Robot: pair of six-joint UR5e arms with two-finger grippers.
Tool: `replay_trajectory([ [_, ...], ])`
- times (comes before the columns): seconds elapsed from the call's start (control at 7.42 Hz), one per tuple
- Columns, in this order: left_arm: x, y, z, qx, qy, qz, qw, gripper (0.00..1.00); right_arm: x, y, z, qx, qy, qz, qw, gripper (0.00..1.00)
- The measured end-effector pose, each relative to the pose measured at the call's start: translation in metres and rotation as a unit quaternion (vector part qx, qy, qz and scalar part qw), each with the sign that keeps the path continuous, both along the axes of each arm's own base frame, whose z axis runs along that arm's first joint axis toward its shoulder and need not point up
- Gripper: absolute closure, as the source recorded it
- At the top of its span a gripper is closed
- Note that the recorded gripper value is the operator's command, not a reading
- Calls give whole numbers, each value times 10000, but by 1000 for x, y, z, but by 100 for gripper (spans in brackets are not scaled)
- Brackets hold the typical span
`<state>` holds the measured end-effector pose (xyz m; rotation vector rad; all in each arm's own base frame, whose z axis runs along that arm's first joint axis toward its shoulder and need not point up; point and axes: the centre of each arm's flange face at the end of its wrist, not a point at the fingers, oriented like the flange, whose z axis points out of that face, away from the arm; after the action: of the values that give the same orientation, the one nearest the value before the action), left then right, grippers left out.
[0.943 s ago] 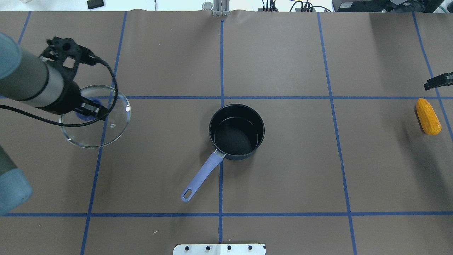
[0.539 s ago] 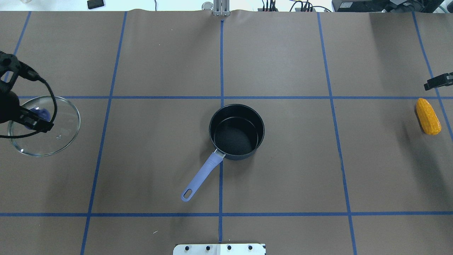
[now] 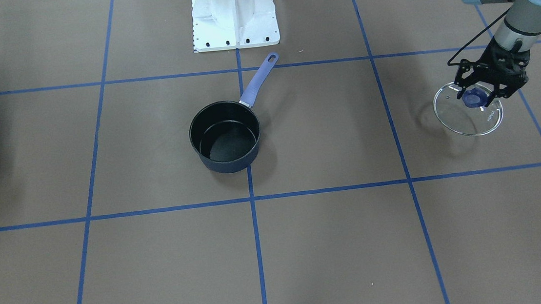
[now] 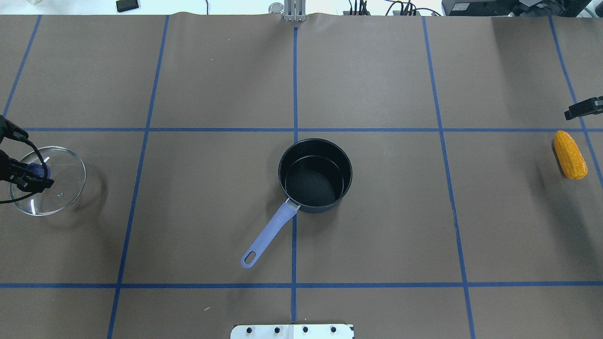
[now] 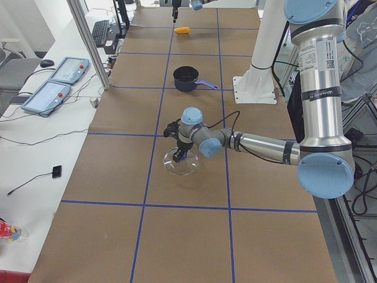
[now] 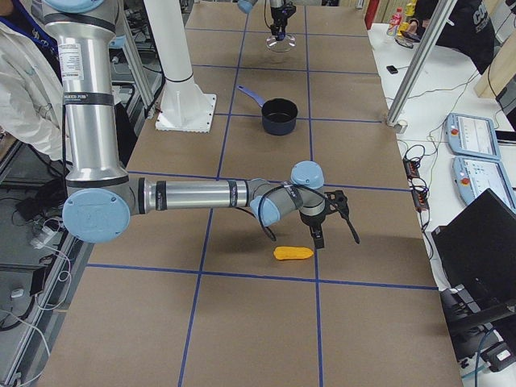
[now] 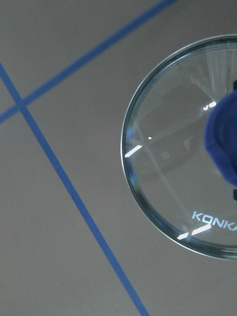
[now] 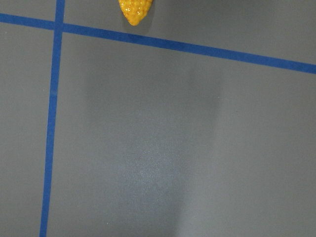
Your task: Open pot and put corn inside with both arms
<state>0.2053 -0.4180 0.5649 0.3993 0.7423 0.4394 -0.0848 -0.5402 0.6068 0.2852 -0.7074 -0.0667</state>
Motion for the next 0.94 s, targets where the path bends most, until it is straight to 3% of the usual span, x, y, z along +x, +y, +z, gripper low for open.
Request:
replay_trajectory([
  [0.13,0,0,11,7,13,-2,10000,57,0,0,0,6,2,0,10000,0],
  [0.4,2,0,20,-14,1,11,10000,3,0,0,-1,14,2,0,10000,0],
  [0.94,4,-2,22,-12,0,16,10000,2,0,0,1,-6,4,2,10000,0],
])
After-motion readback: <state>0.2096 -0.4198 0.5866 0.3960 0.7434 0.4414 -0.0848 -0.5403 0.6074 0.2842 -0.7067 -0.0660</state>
